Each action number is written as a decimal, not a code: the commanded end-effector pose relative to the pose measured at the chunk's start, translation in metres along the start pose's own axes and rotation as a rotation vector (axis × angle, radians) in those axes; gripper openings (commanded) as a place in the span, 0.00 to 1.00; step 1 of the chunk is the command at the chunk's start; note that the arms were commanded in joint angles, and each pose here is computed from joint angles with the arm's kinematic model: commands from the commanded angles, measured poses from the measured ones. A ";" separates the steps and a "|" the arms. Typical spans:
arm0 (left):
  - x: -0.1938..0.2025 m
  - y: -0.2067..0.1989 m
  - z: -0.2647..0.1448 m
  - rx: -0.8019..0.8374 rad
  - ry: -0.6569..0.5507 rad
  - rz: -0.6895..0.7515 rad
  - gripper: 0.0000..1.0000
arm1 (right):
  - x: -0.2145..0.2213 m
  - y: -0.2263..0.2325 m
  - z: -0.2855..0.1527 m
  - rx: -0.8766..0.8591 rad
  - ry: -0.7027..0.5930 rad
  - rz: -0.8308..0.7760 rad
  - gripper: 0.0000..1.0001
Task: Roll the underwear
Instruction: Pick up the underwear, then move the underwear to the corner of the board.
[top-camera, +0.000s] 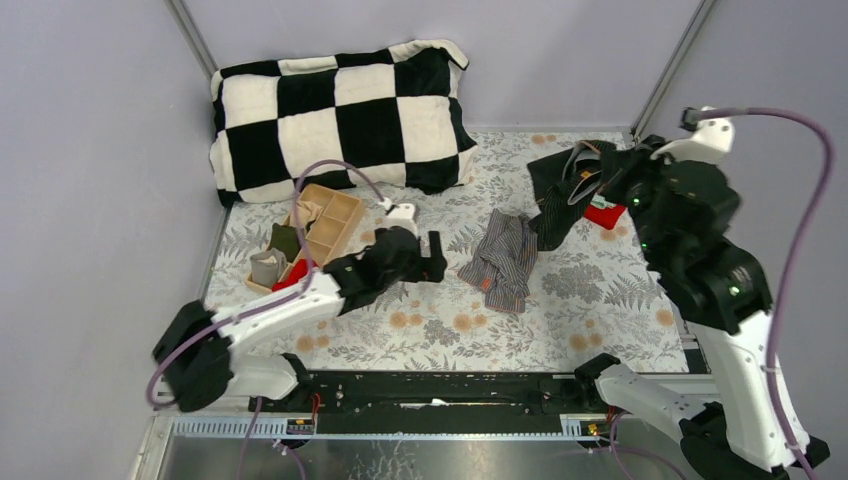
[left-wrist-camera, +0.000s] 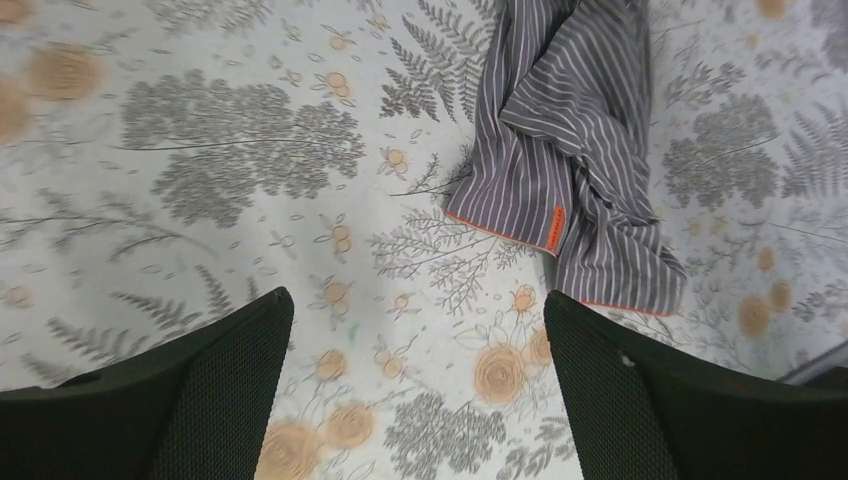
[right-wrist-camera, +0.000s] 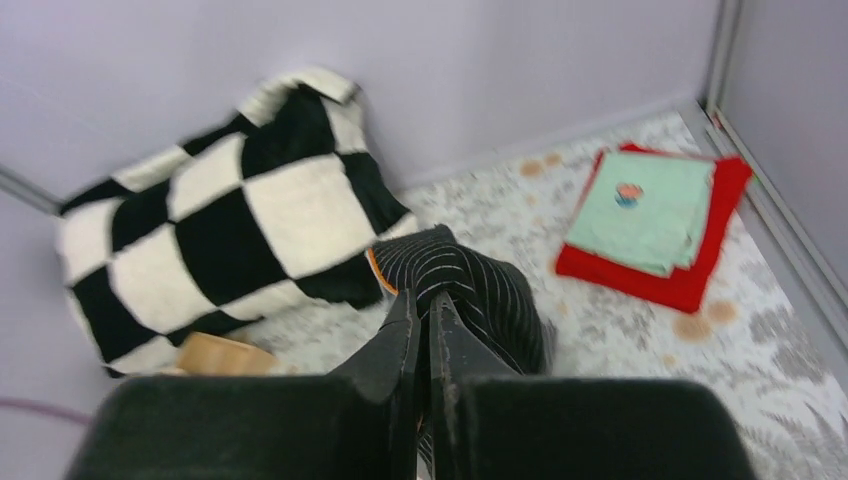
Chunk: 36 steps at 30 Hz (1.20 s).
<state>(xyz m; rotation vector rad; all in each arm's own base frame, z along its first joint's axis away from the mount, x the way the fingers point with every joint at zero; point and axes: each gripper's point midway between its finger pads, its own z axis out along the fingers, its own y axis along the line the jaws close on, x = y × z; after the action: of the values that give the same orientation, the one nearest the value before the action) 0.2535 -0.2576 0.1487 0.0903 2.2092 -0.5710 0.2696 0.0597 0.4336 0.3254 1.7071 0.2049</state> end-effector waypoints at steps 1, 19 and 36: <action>-0.016 -0.030 0.044 0.001 -0.088 -0.047 0.99 | -0.049 0.025 -0.025 -0.160 -0.100 0.009 0.00; 0.071 -0.140 0.167 0.165 0.143 0.030 0.98 | -0.098 0.036 -0.082 -0.330 -0.223 0.124 0.00; 0.055 -0.306 0.131 0.631 0.092 0.012 0.99 | -0.109 0.021 -0.099 -0.301 -0.259 0.152 0.00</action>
<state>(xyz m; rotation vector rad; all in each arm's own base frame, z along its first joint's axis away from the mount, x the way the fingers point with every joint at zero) 0.2188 -0.6110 0.0838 0.5180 2.1924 -1.1624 0.1942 0.0544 0.5418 0.2254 1.4236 0.4959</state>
